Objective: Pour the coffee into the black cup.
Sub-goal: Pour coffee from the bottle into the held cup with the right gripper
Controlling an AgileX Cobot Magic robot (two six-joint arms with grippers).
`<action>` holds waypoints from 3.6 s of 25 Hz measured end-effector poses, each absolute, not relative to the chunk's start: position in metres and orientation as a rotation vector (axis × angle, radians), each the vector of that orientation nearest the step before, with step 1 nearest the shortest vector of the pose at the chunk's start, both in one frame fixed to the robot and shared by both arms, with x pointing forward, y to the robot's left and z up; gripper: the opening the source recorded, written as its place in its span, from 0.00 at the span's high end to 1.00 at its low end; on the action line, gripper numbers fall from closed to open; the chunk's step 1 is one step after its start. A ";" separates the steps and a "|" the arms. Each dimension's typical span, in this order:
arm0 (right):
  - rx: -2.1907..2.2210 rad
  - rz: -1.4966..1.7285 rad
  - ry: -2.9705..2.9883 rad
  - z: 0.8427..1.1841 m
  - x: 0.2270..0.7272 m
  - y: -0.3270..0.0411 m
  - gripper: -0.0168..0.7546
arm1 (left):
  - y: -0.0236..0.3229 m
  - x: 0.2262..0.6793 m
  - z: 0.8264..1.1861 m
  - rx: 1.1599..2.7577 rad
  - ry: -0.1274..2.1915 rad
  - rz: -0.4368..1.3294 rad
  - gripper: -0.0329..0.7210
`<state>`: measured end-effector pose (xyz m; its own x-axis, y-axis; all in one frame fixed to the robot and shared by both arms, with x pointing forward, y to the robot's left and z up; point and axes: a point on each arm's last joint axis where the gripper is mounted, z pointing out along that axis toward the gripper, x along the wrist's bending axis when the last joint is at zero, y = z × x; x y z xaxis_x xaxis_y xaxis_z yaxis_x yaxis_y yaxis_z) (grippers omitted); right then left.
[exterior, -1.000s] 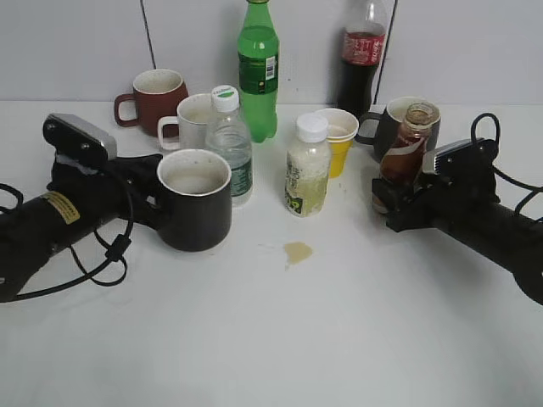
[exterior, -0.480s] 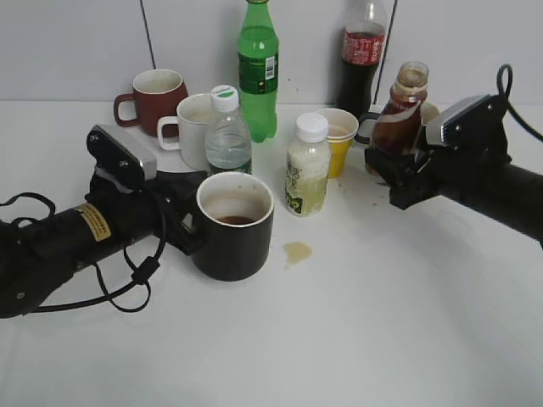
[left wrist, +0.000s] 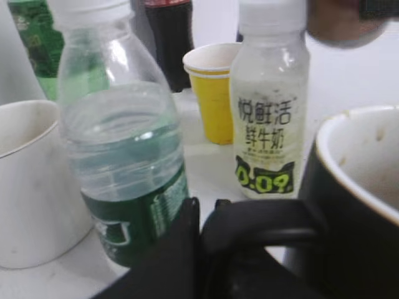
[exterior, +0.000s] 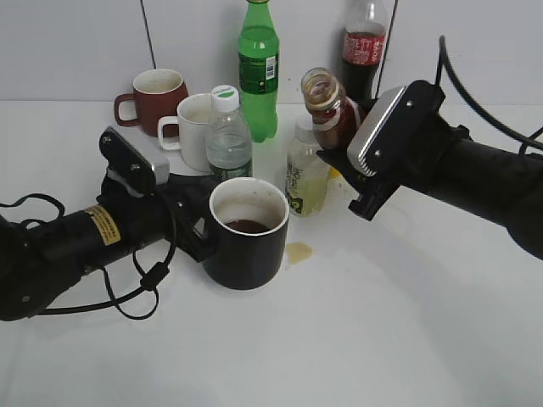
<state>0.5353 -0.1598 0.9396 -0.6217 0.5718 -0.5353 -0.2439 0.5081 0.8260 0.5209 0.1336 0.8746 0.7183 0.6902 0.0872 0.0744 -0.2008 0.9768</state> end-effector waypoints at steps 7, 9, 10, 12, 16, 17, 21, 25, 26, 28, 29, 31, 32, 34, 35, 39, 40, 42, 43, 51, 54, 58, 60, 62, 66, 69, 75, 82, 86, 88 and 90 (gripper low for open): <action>0.076 0.959 1.876 0.938 0.529 -0.140 0.31 | 0.119 0.513 0.890 1.678 0.538 0.608 0.91; 0.053 0.908 1.858 0.938 0.530 -0.141 0.31 | 0.118 0.512 0.890 1.679 0.530 0.604 0.91; 0.017 0.865 1.843 0.939 0.531 -0.142 0.31 | 0.117 0.512 0.890 1.679 0.528 0.604 0.91; -0.025 0.814 1.818 0.940 0.532 -0.143 0.31 | 0.117 0.512 0.891 1.678 0.526 0.605 0.91; -0.121 0.746 1.771 0.942 0.532 -0.143 0.31 | 0.116 0.512 0.899 1.662 0.511 0.616 0.91; -0.141 0.731 1.762 0.943 0.532 -0.143 0.31 | 0.116 0.512 0.902 1.656 0.507 0.620 0.91; -0.206 0.683 1.726 0.945 0.532 -0.143 0.31 | 0.116 0.512 0.912 1.629 0.490 0.637 0.91; -0.260 0.648 1.663 0.949 0.533 -0.142 0.31 | 0.116 0.512 0.911 1.631 0.491 0.636 0.91; -0.274 0.638 1.647 0.950 0.533 -0.142 0.31 | 0.116 0.513 0.911 1.630 0.490 0.637 0.91; -0.302 0.613 1.630 0.951 0.533 -0.142 0.31 | 0.116 0.513 0.911 1.630 0.490 0.637 0.91; -0.313 0.603 1.624 0.951 0.533 -0.142 0.31 | 0.116 0.513 0.911 1.630 0.490 0.637 0.91; -0.334 0.584 1.606 0.952 0.533 -0.142 0.31 | 0.116 0.513 0.911 1.630 0.490 0.637 0.91; -0.342 0.577 1.600 0.952 0.533 -0.142 0.31 | 0.116 0.513 0.911 1.630 0.490 0.637 0.91; -0.360 0.560 1.583 0.953 0.533 -0.142 0.31 | 0.116 0.513 0.911 1.630 0.490 0.637 0.91; -0.364 0.557 1.579 0.954 0.533 -0.142 0.31 | 0.116 0.513 0.911 1.630 0.490 0.637 0.91; -0.396 0.526 1.556 0.955 0.533 -0.142 0.31 | 0.116 0.512 0.911 1.634 0.480 0.632 0.91; -0.403 0.519 1.550 0.955 0.533 -0.142 0.31 | 0.116 0.512 0.911 1.634 0.480 0.632 0.91; -0.416 0.505 1.538 0.956 0.532 -0.142 0.31 | 0.115 0.512 0.911 1.636 0.476 0.630 0.91; -0.423 0.498 1.533 0.956 0.532 -0.142 0.31 | 0.115 0.512 0.911 1.636 0.475 0.630 0.91; -0.458 0.460 1.494 0.958 0.532 -0.141 0.31 | 0.115 0.511 0.911 1.637 0.472 0.628 0.91; -0.466 0.450 1.479 0.959 0.532 -0.141 0.31 | 0.115 0.511 0.911 1.638 0.469 0.627 0.91; -0.471 0.444 1.469 0.960 0.532 -0.141 0.32 | 0.115 0.511 0.911 1.639 0.469 0.626 0.91; -0.472 0.444 1.468 0.960 0.532 -0.141 0.32 | 0.115 0.511 0.911 1.639 0.469 0.626 0.91; -0.464 0.447 1.470 0.960 0.532 -0.142 0.32 | 0.115 0.511 0.911 1.641 0.469 0.626 0.91; -0.421 0.479 1.482 0.960 0.533 -0.142 0.32 | 0.115 0.511 0.910 1.647 0.472 0.625 0.91; -0.373 0.527 1.502 0.960 0.533 -0.143 0.32 | 0.115 0.511 0.910 1.647 0.471 0.625 0.91; -0.242 0.632 1.601 0.955 0.534 -0.144 0.32 | 0.115 0.511 0.910 1.647 0.471 0.625 0.91; 0.078 0.852 1.679 0.952 0.536 -0.148 0.32 | 0.117 0.513 0.910 1.639 0.499 0.637 0.91; 0.282 0.985 1.716 0.945 0.531 -0.152 0.32 | 0.128 0.510 0.912 1.614 0.613 0.679 0.91; 0.454 1.036 1.717 0.940 0.529 -0.158 0.32 | 0.137 0.509 0.915 1.581 0.702 0.717 0.91; 0.655 1.081 1.694 0.934 0.526 -0.167 0.32 | 0.146 0.508 0.919 1.540 0.783 0.758 0.91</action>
